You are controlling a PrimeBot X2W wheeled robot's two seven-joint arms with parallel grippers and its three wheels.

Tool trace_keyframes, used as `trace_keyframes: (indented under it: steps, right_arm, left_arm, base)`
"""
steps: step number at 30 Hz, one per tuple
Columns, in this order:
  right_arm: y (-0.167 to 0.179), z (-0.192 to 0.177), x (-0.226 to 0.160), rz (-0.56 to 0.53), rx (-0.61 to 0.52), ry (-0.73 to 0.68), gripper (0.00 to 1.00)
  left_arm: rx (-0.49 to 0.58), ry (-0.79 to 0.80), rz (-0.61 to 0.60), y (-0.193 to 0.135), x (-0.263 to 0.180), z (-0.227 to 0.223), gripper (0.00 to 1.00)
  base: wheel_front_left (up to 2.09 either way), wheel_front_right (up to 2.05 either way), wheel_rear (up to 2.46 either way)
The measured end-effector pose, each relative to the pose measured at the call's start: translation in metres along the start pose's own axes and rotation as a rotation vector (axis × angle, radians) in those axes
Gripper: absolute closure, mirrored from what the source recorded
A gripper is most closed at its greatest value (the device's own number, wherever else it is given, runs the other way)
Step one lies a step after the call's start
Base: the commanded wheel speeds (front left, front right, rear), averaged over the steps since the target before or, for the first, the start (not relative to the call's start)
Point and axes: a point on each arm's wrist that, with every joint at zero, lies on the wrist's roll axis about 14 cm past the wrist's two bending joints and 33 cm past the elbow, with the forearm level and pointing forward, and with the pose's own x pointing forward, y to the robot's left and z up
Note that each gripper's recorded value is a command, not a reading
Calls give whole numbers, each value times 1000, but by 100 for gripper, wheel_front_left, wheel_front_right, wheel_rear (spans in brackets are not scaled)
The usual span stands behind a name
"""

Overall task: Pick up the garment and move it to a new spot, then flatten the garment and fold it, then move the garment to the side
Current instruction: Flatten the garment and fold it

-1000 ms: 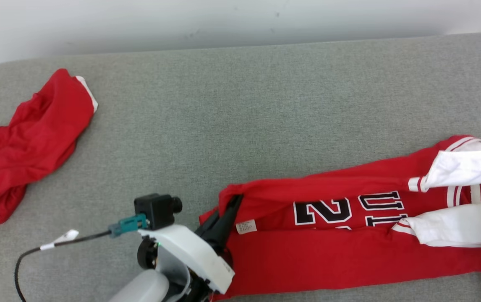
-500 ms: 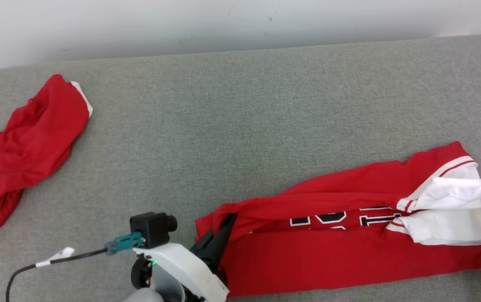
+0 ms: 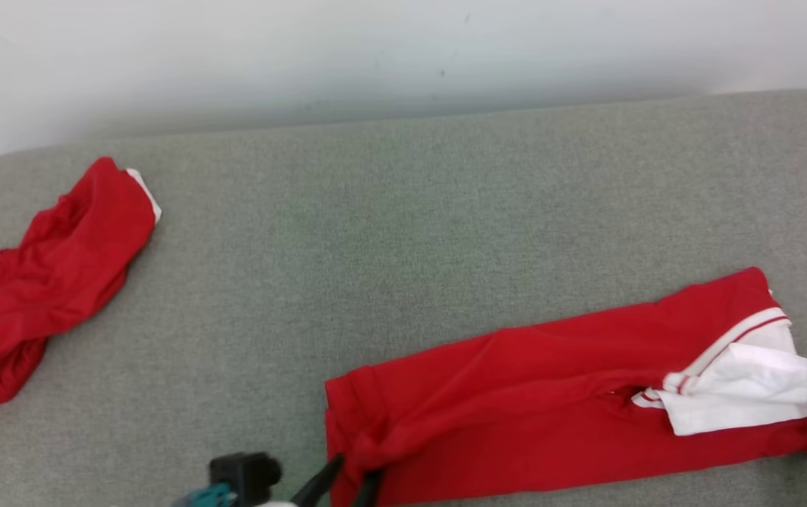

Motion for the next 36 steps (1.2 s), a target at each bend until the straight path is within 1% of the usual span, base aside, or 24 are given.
trace_keyframes:
  steps: [5,10,13,17,20,23,25,30,36]
  right_arm:
    - [-18,9,-18,-48,-6,-46,0]
    - [-15,10,-20,-43,-9,-56,0]
    - [-11,13,-18,-38,-1,-70,0]
    - [-15,22,-18,-55,2,-104,0]
    - [-13,28,-17,-55,19,-116,0]
    - [-10,32,-12,-48,26,-102,0]
    - [-9,32,-8,-45,21,-67,0]
    - [-4,24,12,-46,35,58,0]
    - [2,-11,28,-47,37,270,0]
  left_arm:
    - [26,-110,90,18,-18,10,0]
    - [53,-216,114,19,-22,31,0]
    - [118,-293,132,23,-25,50,0]
    - [203,-459,143,17,-35,92,0]
    - [268,-529,163,17,-46,104,0]
    - [302,-583,177,16,-54,113,0]
    - [318,-602,179,16,-56,116,0]
    - [314,-600,188,20,-55,110,0]
    - [302,-599,215,29,-57,105,0]
  base:
    - [0,0,0]
    - [0,0,0]
    - [0,0,0]
    - [0,0,0]
    - [0,0,0]
    - [0,0,0]
    - [0,0,0]
    - [0,0,0]
    - [0,0,0]
